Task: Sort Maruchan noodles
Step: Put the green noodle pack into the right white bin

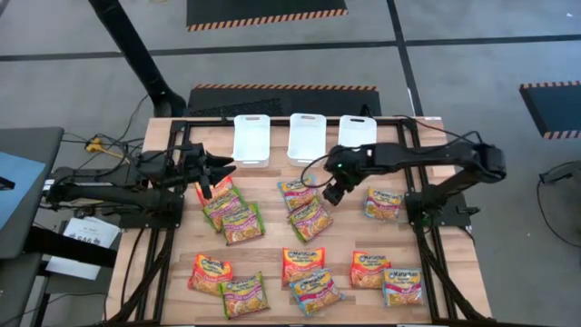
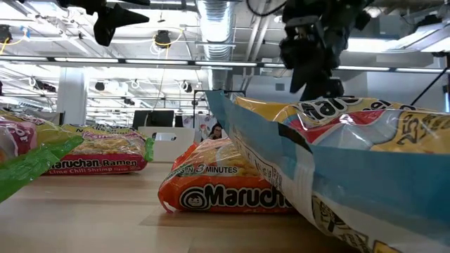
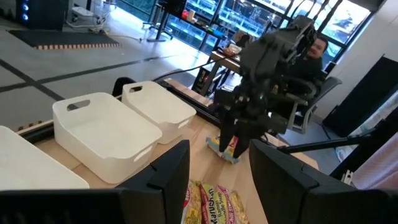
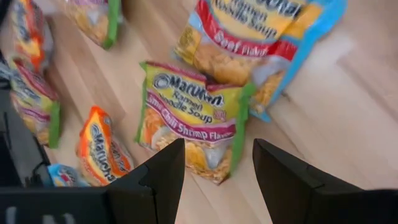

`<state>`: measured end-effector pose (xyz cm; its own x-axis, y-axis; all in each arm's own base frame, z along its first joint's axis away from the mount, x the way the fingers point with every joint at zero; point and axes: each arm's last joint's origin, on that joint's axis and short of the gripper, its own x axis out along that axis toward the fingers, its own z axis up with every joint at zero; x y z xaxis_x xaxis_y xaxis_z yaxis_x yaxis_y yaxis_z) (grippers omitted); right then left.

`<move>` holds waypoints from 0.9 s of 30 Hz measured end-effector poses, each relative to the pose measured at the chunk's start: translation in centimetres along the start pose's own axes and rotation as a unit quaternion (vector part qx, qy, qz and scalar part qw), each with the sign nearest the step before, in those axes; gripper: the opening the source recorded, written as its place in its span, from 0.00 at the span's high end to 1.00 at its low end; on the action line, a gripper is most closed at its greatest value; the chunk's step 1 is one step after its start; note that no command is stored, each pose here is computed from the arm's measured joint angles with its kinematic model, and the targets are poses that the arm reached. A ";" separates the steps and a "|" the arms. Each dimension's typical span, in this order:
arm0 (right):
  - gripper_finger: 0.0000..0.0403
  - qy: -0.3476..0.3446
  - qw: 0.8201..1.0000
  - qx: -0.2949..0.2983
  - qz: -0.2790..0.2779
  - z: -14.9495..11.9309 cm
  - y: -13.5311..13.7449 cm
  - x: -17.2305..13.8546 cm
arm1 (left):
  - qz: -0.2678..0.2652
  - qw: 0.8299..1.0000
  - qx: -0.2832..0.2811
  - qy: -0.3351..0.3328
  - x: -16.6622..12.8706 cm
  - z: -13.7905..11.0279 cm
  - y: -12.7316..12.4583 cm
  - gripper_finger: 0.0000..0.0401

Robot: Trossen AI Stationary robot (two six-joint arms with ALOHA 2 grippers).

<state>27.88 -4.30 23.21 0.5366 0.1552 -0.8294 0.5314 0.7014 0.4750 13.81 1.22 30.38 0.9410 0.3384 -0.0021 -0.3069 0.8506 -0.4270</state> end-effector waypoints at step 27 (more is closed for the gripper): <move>0.47 0.061 0.998 -0.008 -0.005 0.1 -0.4 8.6 | 0.004 1.000 -0.007 0.007 0.0 -0.1 0.1 0.62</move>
<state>32.29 -3.34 15.92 0.4462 0.2311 -0.8646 0.5248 0.7149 0.4620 13.80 1.23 30.21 0.9401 0.3403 -0.0181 -0.3132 0.8420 -0.4393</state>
